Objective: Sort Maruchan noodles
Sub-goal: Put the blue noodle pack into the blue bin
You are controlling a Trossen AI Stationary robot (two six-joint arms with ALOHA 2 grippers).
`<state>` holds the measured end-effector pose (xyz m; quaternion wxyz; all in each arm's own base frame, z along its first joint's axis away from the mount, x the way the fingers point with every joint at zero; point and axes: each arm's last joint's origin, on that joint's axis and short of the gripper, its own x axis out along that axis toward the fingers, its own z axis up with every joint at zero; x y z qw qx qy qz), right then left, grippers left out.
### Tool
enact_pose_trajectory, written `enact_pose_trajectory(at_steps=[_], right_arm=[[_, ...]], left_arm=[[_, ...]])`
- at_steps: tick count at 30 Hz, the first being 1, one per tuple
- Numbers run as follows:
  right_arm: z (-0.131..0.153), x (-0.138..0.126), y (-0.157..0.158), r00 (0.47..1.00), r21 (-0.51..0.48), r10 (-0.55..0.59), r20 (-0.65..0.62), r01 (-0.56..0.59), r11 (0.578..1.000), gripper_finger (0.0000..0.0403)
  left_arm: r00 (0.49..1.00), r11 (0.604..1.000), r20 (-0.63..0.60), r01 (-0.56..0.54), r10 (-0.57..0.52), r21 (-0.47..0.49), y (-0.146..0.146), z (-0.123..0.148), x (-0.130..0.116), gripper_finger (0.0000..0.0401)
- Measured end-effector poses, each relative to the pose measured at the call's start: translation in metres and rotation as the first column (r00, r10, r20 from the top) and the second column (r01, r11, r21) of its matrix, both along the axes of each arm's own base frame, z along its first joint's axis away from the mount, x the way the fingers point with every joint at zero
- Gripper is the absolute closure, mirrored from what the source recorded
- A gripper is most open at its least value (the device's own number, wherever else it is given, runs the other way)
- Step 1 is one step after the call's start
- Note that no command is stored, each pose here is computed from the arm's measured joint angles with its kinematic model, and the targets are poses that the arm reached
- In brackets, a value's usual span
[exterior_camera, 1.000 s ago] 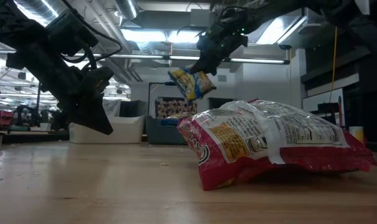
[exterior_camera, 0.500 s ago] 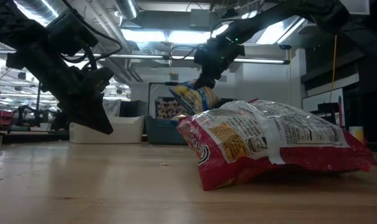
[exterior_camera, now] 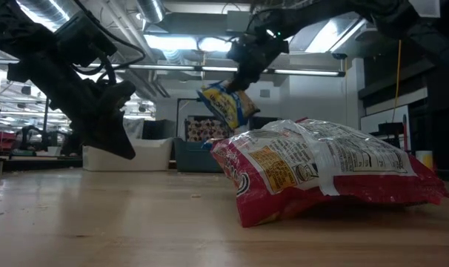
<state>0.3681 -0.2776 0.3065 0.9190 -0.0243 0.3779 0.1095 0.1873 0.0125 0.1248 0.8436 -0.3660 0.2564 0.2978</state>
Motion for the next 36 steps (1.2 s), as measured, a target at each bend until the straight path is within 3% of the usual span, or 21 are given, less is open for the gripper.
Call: enact_pose_trajectory(at_steps=[14,18,22,30,36], right_arm=[[-0.017,0.013,0.008,0.995,-0.077,0.071,-0.071,-0.076,0.994,0.0308],[-0.016,0.016,0.006,0.997,-0.118,0.030,-0.071,-0.038,0.992,0.0305],[-0.017,0.020,0.008,0.995,-0.174,-0.009,-0.096,-0.008,0.985,0.0280],[-0.017,0.025,0.015,0.994,-0.194,-0.023,-0.111,0.001,0.981,0.0203],[-0.015,0.032,0.013,0.988,-0.297,-0.115,-0.104,0.079,0.951,0.0182]], left_arm=[[1.000,1.000,-0.001,-0.019,0.019,0.018,0.001,0.000,0.000,0.0401],[1.000,1.000,-0.001,-0.021,0.021,0.019,0.001,0.000,0.000,0.0401],[0.999,0.999,-0.001,-0.033,0.033,0.031,0.001,0.000,0.000,0.0401],[0.999,0.999,-0.001,-0.039,0.039,0.038,0.002,0.000,0.000,0.0401],[1.000,0.998,-0.008,-0.026,0.026,0.053,0.002,0.000,0.000,0.0401]])
